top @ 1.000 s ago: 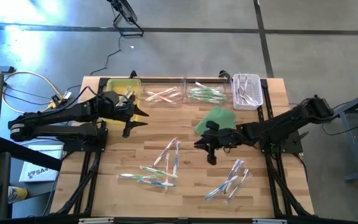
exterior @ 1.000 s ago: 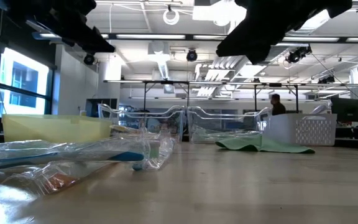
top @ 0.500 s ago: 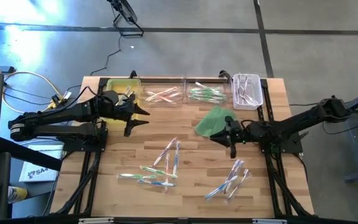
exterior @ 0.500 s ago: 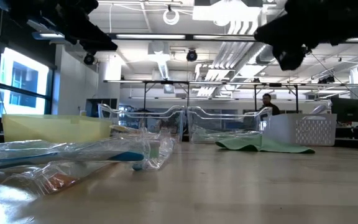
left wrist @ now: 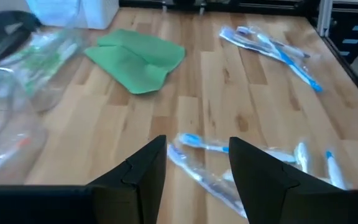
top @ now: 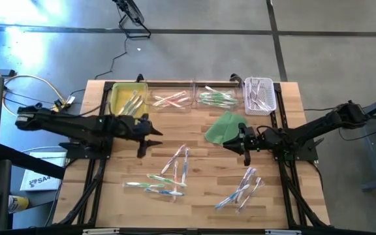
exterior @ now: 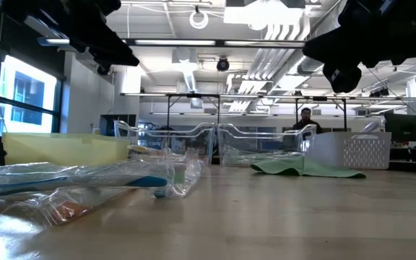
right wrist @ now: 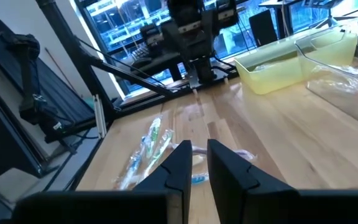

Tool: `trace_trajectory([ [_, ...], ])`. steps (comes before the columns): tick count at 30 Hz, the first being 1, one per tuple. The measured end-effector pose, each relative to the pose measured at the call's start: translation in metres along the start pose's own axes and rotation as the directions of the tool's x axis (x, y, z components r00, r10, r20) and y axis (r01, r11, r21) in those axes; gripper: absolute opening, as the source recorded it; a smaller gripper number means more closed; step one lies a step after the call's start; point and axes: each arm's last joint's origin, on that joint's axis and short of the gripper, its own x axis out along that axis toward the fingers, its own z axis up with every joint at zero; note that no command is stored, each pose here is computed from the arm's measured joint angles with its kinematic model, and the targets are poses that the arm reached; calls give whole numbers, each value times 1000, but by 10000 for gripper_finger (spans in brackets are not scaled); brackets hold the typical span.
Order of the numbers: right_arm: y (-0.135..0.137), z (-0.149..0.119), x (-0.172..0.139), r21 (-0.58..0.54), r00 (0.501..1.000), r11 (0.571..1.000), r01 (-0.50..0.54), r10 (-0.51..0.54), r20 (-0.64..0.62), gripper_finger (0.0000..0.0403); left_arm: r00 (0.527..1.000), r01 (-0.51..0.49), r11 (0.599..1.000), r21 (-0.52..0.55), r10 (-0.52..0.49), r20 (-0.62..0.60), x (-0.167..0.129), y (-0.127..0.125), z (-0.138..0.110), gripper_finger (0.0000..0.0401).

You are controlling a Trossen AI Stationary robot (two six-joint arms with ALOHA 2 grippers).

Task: Pick & Place Toothbrushes
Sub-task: Put the purple toothbrush into the white bin

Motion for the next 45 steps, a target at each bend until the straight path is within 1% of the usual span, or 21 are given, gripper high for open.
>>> trace_trajectory([
  [6,0,1,0,3,1000,1000,-5,5,5,42,998,7,999,-49,-10,-59,19,-19,-2,170],
  [10,1,3,-1,-2,1000,1000,-16,16,20,42,995,23,999,-35,-26,-92,30,-27,2,170],
  [16,1,3,-1,-23,1000,1000,-15,16,19,42,993,24,999,-32,-28,-114,43,-31,9,170],
  [18,1,3,-1,-27,1000,1000,-15,16,20,42,994,27,999,-37,-30,-101,47,-32,12,170],
  [22,1,3,-1,-28,1000,1000,-14,14,20,42,996,9,996,-90,-17,-91,55,-34,14,171],
  [24,1,3,-1,-28,1000,1000,-13,13,21,42,994,-1,995,-104,-11,-112,60,-34,12,170],
  [28,1,3,-1,-28,1000,1000,-13,13,21,42,989,-11,995,-98,-4,-150,73,-36,9,170],
  [32,1,3,-1,-24,1000,1000,-13,13,21,42,988,-7,998,-65,-3,-156,82,-39,15,170],
  [34,1,3,-1,-23,1000,1000,-13,14,21,42,988,-1,1000,-30,-4,-157,86,-41,20,171],
  [39,1,3,-1,-23,1000,1000,-15,16,20,42,990,23,1000,13,-21,-140,96,-48,35,171],
  [43,2,3,-1,-26,999,999,-34,34,12,42,981,28,999,22,-23,-191,100,-51,40,171],
  [45,2,2,-1,-29,999,998,-50,51,5,42,971,19,1000,13,-15,-237,101,-51,38,171],
])
